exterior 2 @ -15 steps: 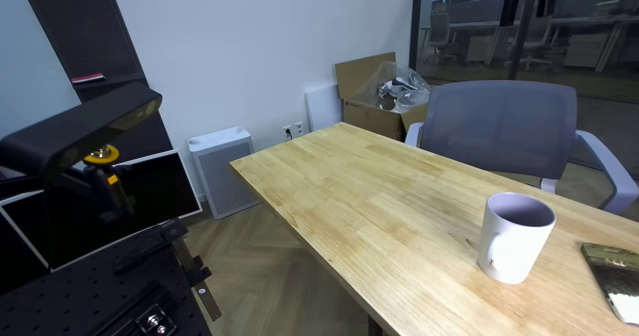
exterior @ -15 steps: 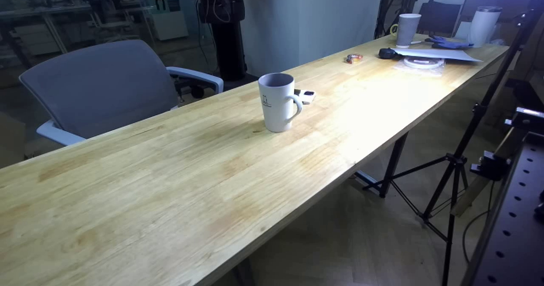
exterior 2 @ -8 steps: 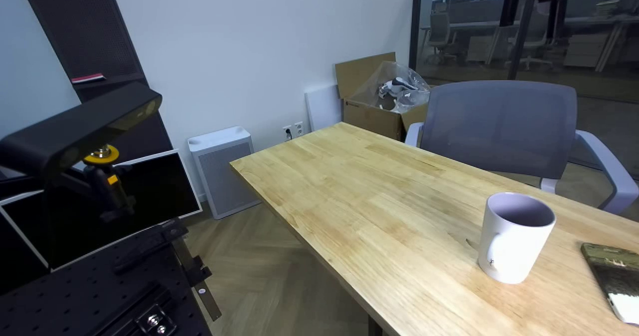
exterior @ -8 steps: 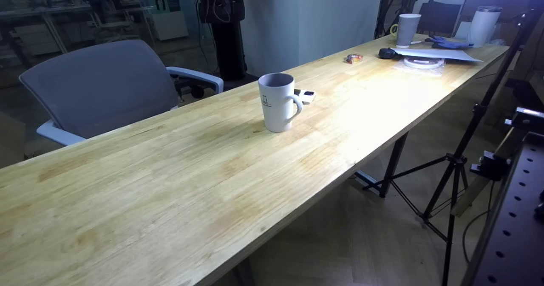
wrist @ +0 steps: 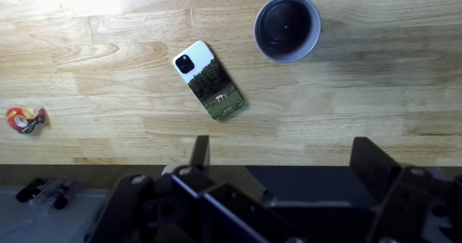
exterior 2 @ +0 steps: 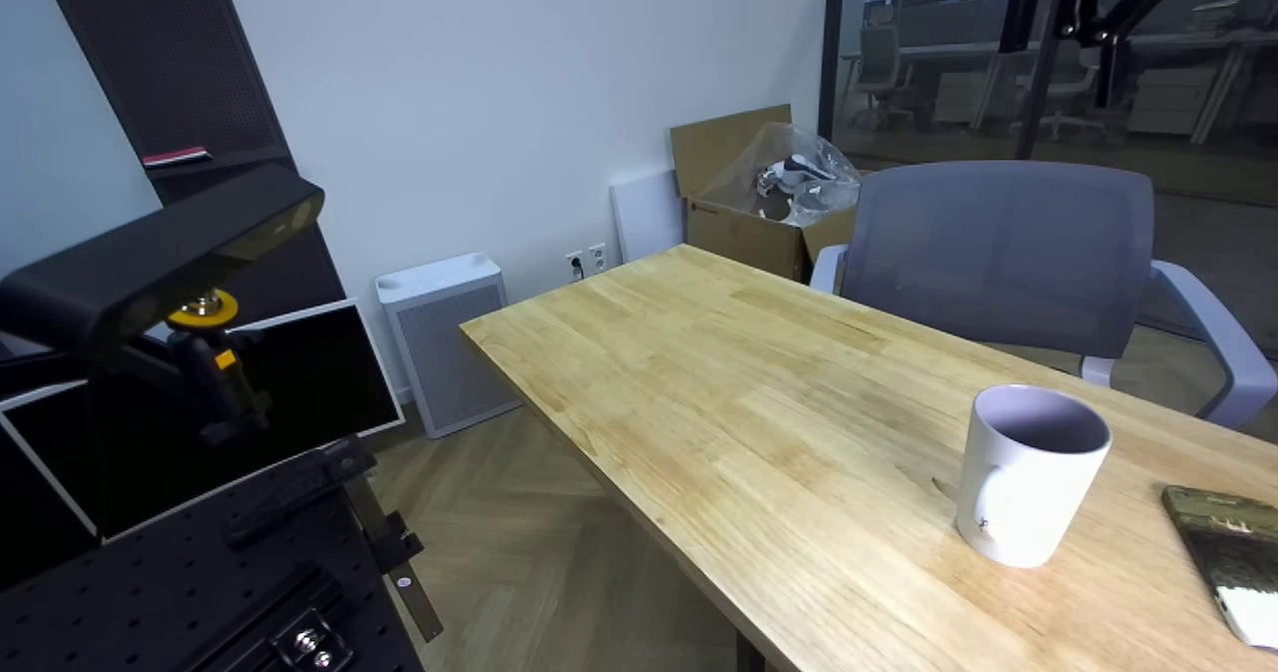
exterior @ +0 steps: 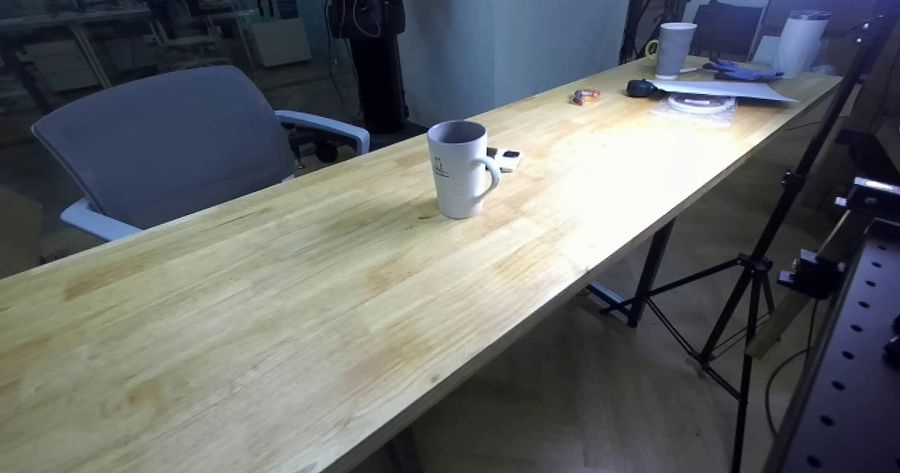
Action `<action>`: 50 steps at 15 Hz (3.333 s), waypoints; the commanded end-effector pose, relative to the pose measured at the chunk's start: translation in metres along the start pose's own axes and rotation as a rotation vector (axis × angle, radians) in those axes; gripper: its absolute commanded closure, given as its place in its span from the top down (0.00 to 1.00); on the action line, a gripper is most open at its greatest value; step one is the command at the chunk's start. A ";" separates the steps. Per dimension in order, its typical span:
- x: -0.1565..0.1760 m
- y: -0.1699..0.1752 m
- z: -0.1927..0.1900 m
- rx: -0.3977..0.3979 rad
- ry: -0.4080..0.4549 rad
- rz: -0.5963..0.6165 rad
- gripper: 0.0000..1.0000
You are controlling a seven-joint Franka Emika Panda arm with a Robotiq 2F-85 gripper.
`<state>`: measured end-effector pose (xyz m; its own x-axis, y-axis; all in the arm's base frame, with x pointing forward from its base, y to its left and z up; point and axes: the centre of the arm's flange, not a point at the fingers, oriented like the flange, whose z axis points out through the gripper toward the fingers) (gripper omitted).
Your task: Move the cup backwards
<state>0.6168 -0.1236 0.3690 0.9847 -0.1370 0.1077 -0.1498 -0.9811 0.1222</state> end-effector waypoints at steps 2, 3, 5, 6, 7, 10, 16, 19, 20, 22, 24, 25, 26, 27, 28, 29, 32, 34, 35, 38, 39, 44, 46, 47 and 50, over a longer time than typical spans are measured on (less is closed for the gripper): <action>0.034 -0.019 0.015 0.033 0.004 0.008 1.00; 0.036 -0.023 0.018 0.039 -0.002 0.006 1.00; 0.036 -0.032 0.025 0.061 -0.020 0.008 1.00; 0.034 -0.037 0.027 0.065 -0.027 0.008 1.00; 0.031 -0.042 0.031 0.063 -0.031 0.005 1.00; 0.022 -0.052 0.040 0.057 -0.046 -0.011 1.00; -0.005 -0.081 0.064 0.053 -0.091 -0.059 1.00; -0.019 -0.087 0.076 0.051 -0.114 -0.074 1.00; -0.023 -0.086 0.081 0.052 -0.117 -0.073 1.00; -0.027 -0.083 0.092 0.058 -0.104 -0.066 1.00; -0.029 -0.079 0.095 0.056 -0.098 -0.079 1.00; -0.023 -0.083 0.096 0.061 -0.112 -0.090 1.00; -0.025 -0.081 0.099 0.061 -0.113 -0.088 1.00; -0.025 -0.080 0.100 0.061 -0.112 -0.086 1.00; -0.025 -0.080 0.100 0.061 -0.111 -0.085 1.00; -0.025 -0.080 0.100 0.061 -0.110 -0.085 1.00; -0.025 -0.080 0.100 0.061 -0.109 -0.085 1.00; -0.028 -0.080 0.102 0.061 -0.109 -0.089 1.00; -0.030 -0.081 0.106 0.058 -0.112 -0.089 1.00; -0.037 -0.082 0.120 0.062 -0.135 -0.090 1.00; -0.039 -0.082 0.124 0.064 -0.140 -0.091 1.00; -0.040 -0.082 0.145 0.067 -0.124 -0.078 1.00; -0.040 -0.081 0.152 0.070 -0.118 -0.073 1.00; -0.040 -0.081 0.155 0.069 -0.117 -0.071 1.00; -0.042 -0.081 0.169 0.068 -0.126 -0.068 1.00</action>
<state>0.6034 -0.0594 0.1969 0.9974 -0.0654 -0.0299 -0.0634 -0.9960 0.0633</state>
